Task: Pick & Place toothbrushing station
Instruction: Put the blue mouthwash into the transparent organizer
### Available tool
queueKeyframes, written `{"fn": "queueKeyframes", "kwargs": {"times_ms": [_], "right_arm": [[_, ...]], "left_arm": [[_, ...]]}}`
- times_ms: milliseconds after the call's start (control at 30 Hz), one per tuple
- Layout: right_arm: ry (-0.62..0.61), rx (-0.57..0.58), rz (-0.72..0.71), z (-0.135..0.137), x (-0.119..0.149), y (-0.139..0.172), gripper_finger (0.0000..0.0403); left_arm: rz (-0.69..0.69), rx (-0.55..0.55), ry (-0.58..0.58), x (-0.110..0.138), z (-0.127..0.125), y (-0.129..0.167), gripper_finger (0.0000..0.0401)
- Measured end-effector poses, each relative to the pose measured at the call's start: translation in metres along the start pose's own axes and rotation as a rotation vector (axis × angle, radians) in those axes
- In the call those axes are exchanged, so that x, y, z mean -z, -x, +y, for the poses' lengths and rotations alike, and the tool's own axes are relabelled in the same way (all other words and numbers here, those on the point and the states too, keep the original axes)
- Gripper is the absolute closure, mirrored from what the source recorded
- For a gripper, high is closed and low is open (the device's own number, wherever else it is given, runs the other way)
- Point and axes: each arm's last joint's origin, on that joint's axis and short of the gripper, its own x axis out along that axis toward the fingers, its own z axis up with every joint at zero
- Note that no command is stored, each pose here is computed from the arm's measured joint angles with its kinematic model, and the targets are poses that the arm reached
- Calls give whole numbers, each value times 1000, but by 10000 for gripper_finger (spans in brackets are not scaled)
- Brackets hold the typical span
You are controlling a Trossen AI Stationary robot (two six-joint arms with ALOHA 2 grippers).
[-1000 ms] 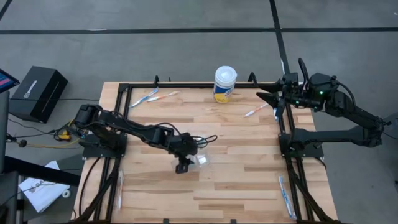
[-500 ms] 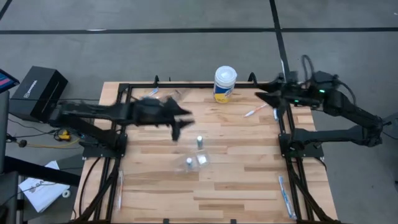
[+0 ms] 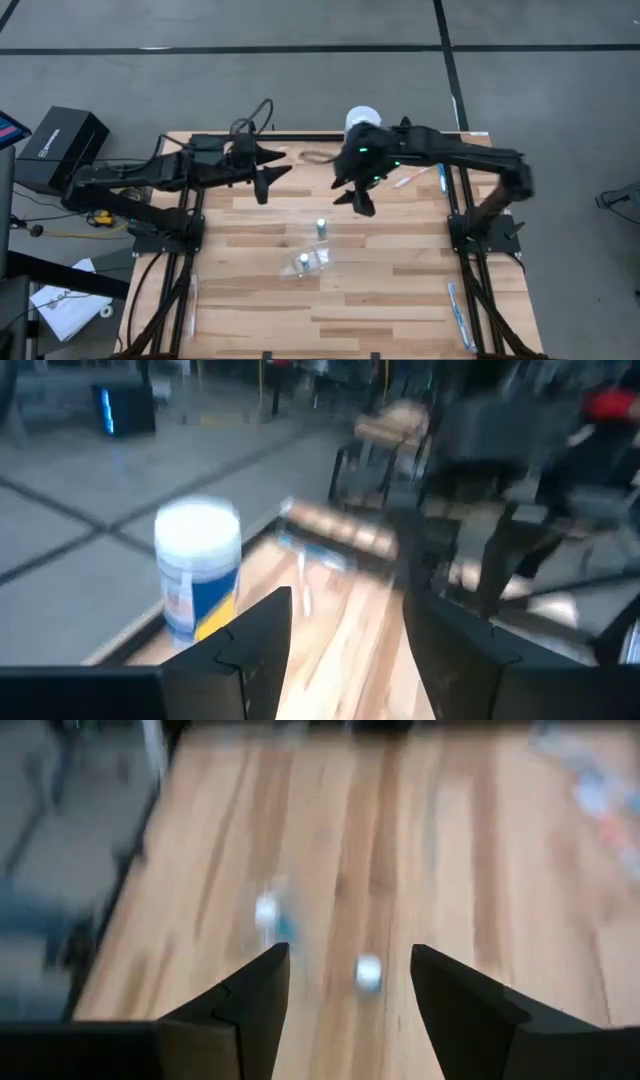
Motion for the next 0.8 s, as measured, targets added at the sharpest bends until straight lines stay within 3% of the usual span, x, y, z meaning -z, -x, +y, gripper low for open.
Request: {"fn": "queueKeyframes", "kwargs": {"times_ms": [133,233,400,567,800], "right_arm": [[41,-21,228,-9,-13,-31,202],[55,-32,277,-14,-22,-50,202],[66,-56,307,-12,-29,-69,202],[33,-38,269,-17,-33,-68,202],[1,-25,223,-18,-37,-70,202]], "left_arm": [[59,-11,-35,7,0,-6,215],[110,-53,-86,11,7,-4,215],[250,-227,-122,18,38,20,215],[226,-320,-124,12,61,61,215],[176,-381,-13,40,80,98,215]]}}
